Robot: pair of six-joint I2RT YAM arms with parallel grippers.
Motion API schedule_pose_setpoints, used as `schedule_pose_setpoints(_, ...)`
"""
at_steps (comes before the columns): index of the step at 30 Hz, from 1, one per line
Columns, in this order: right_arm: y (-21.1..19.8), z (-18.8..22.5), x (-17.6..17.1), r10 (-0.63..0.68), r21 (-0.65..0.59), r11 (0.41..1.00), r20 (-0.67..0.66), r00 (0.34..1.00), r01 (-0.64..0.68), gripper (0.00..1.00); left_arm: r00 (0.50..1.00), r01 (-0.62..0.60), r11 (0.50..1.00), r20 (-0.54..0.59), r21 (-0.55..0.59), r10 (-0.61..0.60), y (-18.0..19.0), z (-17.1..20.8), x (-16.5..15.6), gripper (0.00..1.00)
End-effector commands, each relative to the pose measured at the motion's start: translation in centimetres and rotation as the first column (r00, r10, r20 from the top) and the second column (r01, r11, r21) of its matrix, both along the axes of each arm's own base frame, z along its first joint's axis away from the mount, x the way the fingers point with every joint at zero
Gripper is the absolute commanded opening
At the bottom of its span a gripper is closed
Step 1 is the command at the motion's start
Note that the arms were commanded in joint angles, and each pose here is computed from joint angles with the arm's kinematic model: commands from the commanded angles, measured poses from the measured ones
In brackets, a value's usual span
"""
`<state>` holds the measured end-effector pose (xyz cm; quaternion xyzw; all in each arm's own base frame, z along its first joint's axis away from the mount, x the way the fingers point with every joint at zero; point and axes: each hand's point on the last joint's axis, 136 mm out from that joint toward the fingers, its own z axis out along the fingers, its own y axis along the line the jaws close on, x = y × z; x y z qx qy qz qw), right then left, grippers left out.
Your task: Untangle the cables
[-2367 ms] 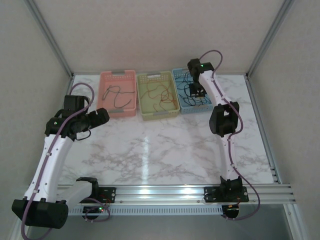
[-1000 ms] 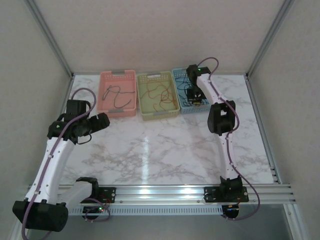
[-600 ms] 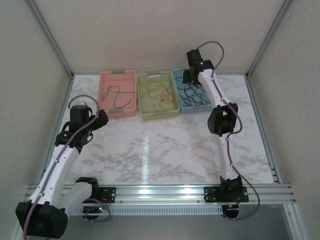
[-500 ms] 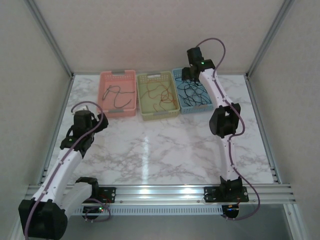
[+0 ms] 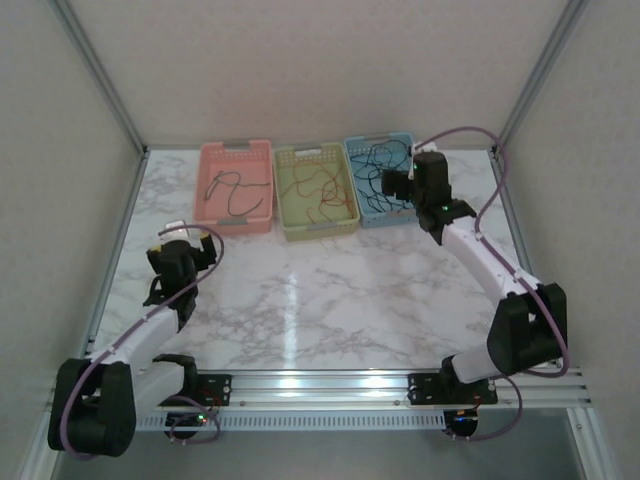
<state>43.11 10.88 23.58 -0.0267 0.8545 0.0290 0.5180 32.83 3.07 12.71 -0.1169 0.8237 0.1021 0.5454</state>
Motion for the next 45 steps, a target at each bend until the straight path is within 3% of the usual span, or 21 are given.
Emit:
schedule_pose_setpoints(1, -1.9, -0.6, -1.6, -0.045, -0.006, 0.999, 0.118, 0.992, 0.046, 0.91, 0.994, -0.010, 0.999, 0.112, 0.049, 0.004, 0.5, 1.9, 1.0, 1.00)
schedule_pose_setpoints(8, -7.3, -4.7, -6.3, -0.229, 0.059, 0.973, 0.177, 0.957, 0.222, 0.92, 0.987, 0.080, 0.995, 0.133, 0.064, -0.088, -0.6, 0.6, 2.5, 1.00)
schedule_pose_setpoints(16, -10.5, -8.9, -8.6, -0.310, -0.006, 0.950, 0.114, 0.944, 0.313, 0.92, 0.985, 0.138, 0.988, 0.092, 0.064, -0.144, -1.6, -0.1, 3.2, 1.00)
schedule_pose_setpoints(23, -11.8, -10.7, -8.5, -0.325, -0.003, 0.944, 0.163, 0.932, 0.330, 0.92, 0.972, 0.222, 0.972, 0.066, 0.077, -0.227, -2.9, -0.5, 3.3, 1.00)
schedule_pose_setpoints(27, -12.9, -11.6, -7.9, -0.348, 0.020, 0.936, 0.181, 0.920, 0.350, 0.92, 0.975, 0.182, 0.982, 0.123, 0.048, -0.187, -2.4, 0.1, 2.2, 1.00)
schedule_pose_setpoints(32, -12.7, -11.7, -7.2, -0.318, 0.014, 0.946, 0.214, 0.924, 0.323, 0.91, 0.974, 0.146, 0.989, 0.172, 0.019, -0.148, -1.8, 0.7, 0.8, 1.00)
schedule_pose_setpoints(39, -11.5, -13.1, -6.1, -0.243, -0.006, 0.968, 0.212, 0.947, 0.250, 0.90, 0.951, 0.250, 0.968, 0.194, -0.022, -0.241, -3.9, -0.1, 4.0, 1.00)
schedule_pose_setpoints(42, -11.4, -14.0, -5.4, -0.232, -0.014, 0.970, 0.224, 0.947, 0.241, 0.92, 0.965, 0.245, 0.968, 0.104, -0.047, -0.240, -3.8, -3.1, 5.9, 1.00)
schedule_pose_setpoints(45, -10.0, -14.7, -4.3, -0.157, -0.037, 0.986, 0.151, 0.976, 0.164, 0.91, 0.973, 0.228, 0.971, 0.063, -0.075, -0.224, -3.3, -3.5, 6.7, 1.00)
